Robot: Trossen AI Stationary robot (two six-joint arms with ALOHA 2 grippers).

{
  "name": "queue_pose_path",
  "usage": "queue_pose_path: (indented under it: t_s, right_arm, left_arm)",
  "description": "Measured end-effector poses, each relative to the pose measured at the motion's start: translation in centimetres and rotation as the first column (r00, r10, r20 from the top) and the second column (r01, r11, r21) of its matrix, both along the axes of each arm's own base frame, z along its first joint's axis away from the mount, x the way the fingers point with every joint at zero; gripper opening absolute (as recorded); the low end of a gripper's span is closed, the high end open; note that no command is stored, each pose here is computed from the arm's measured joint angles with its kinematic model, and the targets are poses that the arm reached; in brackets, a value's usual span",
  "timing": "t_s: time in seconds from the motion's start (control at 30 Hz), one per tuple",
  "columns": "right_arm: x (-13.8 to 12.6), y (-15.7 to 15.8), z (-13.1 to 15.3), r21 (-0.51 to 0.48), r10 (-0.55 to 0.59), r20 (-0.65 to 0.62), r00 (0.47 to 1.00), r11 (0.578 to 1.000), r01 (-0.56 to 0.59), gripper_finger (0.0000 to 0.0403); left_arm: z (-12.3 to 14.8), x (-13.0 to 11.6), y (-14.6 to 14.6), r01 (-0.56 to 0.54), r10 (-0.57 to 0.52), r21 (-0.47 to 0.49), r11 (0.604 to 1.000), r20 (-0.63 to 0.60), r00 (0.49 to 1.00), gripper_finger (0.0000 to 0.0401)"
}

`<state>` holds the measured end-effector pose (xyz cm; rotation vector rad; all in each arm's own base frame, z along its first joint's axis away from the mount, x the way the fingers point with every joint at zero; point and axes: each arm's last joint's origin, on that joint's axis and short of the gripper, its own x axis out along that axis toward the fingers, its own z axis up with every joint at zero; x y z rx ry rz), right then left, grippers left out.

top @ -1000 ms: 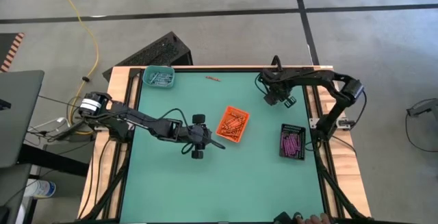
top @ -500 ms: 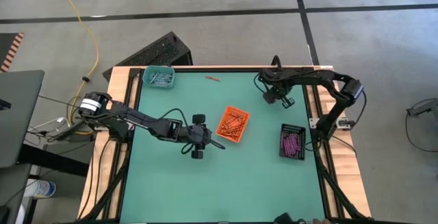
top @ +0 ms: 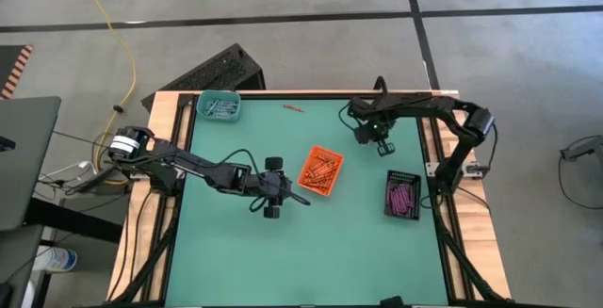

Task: Sort crayons
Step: Put the violet crayon into black bin

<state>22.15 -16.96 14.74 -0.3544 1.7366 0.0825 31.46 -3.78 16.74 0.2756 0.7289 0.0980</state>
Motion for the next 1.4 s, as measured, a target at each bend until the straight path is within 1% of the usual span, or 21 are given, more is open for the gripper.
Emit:
queue_pose_path:
  t_s: [0.07,0.2,0.37,0.47,0.53,0.7,0.8,0.9,1.0,1.17,1.3,1.4]
  right_arm:
    - [0.6,0.7,0.6,0.026,0.028,-0.003,1.000,0.999,-0.028,0.0000]
    - [1.6,2.9,1.4,0.062,0.114,-0.069,0.991,0.992,-0.110,0.0000]
    - [2.5,5.8,2.7,0.106,0.205,-0.163,0.965,0.976,-0.190,0.0000]
    - [3.0,7.5,3.6,0.106,0.236,-0.212,0.949,0.970,-0.218,0.0000]
    - [3.2,8.6,4.1,0.102,0.264,-0.252,0.931,0.964,-0.246,0.0000]
    - [3.0,11.4,5.0,0.159,0.363,-0.345,0.866,0.931,-0.328,0.0000]
    - [2.8,12.9,5.2,0.172,0.390,-0.386,0.836,0.921,-0.350,0.0000]
    - [2.7,14.1,5.4,0.166,0.385,-0.411,0.826,0.923,-0.348,0.0000]
    - [2.6,15.4,5.5,0.181,0.393,-0.415,0.820,0.919,-0.349,0.0000]
    - [2.5,17.8,5.6,0.217,0.438,-0.412,0.799,0.899,-0.381,0.0000]
    - [2.3,19.5,5.6,0.212,0.462,-0.417,0.783,0.887,-0.410,0.0000]
    - [2.1,20.9,5.6,0.217,0.494,-0.414,0.764,0.869,-0.445,0.0000]
  left_arm:
    - [0.0,0.0,0.0,0.001,-0.001,0.001,1.000,0.000,1.000,0.0173]
    - [0.0,0.0,0.0,0.004,-0.004,0.006,1.000,-0.001,1.000,0.0173]
    - [0.0,0.0,0.0,0.009,-0.009,0.012,1.000,0.000,1.000,0.0173]
    - [0.0,0.0,0.0,0.011,-0.011,0.014,1.000,0.000,1.000,0.0173]
    - [0.0,0.0,0.0,0.011,-0.011,0.014,1.000,0.000,1.000,0.0173]
    - [0.0,0.0,0.0,0.015,-0.015,0.018,1.000,0.000,1.000,0.0173]
    - [0.0,0.0,0.0,0.015,-0.015,0.018,1.000,0.000,1.000,0.0173]
    - [0.0,0.0,0.0,0.019,-0.019,0.023,1.000,-0.002,1.000,0.0173]
    - [0.1,0.1,0.1,0.018,-0.018,0.025,1.000,0.001,1.000,0.0173]
    - [0.1,0.1,0.4,0.010,-0.010,0.023,1.000,0.001,1.000,0.0173]
    - [0.0,0.1,0.6,0.017,-0.017,0.010,1.000,-0.001,1.000,0.0173]
    - [0.0,0.1,0.8,0.013,-0.013,0.011,1.000,-0.001,1.000,0.0173]
